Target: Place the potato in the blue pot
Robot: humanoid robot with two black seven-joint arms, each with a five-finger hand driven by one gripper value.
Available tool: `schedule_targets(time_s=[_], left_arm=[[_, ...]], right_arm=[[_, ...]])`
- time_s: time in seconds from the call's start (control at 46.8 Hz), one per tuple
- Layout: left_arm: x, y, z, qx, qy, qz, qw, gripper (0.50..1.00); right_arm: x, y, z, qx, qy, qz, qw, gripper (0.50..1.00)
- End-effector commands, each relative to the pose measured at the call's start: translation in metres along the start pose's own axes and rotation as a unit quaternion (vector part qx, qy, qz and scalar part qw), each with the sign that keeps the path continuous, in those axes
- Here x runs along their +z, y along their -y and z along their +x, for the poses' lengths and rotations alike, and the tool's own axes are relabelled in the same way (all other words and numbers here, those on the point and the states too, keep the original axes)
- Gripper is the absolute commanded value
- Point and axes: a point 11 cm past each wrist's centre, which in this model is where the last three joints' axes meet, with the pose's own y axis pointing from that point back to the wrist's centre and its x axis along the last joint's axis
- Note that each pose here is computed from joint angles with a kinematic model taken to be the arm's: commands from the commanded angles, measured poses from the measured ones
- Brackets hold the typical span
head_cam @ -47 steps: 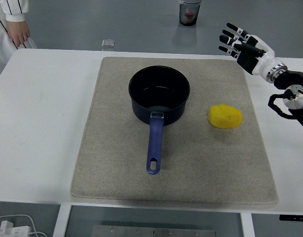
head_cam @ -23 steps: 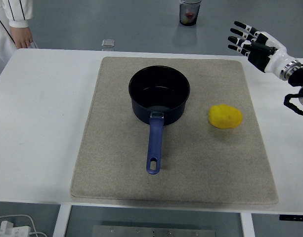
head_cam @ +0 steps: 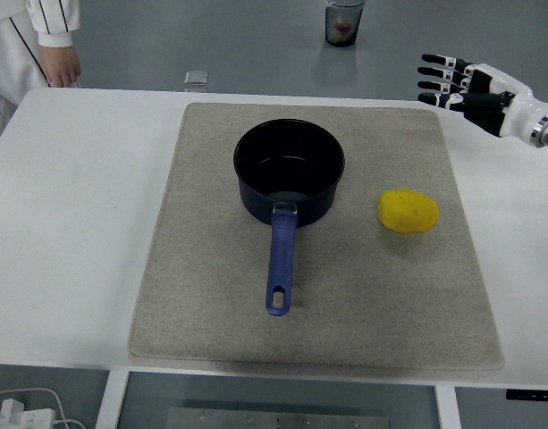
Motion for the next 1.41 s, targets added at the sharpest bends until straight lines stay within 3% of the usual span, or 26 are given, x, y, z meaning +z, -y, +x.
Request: schedule_targets(time_s=[0.0,0.107,0.235,0.385,0.513,0.748,0.919,1.068,1.303,1.389], left_arm=[[0.000,0.000,0.000,0.000,0.000,0.000,1.000,0.996],[0.000,0.000,0.000,-0.001,0.000,0.000,1.000,0.996],[0.000,0.000,0.000,0.000,0.000,0.000,1.000,0.996],[0.000,0.000,0.000,0.000,0.000,0.000,1.000,0.996],[0.000,0.000,0.000,0.000,0.000,0.000,1.000,0.996],[0.000,0.000,0.000,0.000,0.000,0.000,1.000,0.996],[0.000,0.000,0.000,0.000,0.000,0.000,1.000,0.996],[0.000,0.000,0.000,0.000,0.000,-0.001,1.000,0.996],[0.000,0.000,0.000,-0.001,0.000,0.000,1.000,0.996],[0.000,0.000,0.000,0.000,0.000,0.000,1.000,0.996]], right_arm=[[0.003,-0.001,-0.005,-0.026,-0.031,-0.017,0.999,0.930],[0.002,-0.010,-0.006,-0.047,-0.082,-0.037,0.995,0.930],[-0.003,-0.013,-0.025,-0.089,-0.141,-0.049,0.985,0.930],[-0.003,-0.017,-0.030,-0.104,-0.204,-0.067,0.971,0.930],[0.000,-0.019,-0.029,-0.112,-0.252,-0.087,0.957,0.930],[-0.001,-0.027,-0.035,-0.136,-0.329,-0.101,0.929,0.930],[0.011,-0.036,-0.037,-0.157,-0.380,-0.133,0.902,0.930],[0.012,-0.040,-0.041,-0.167,-0.408,-0.141,0.886,0.930],[0.013,-0.035,-0.040,-0.142,-0.434,-0.131,0.880,0.928],[0.018,-0.029,-0.049,-0.145,-0.435,-0.126,0.880,0.928]])
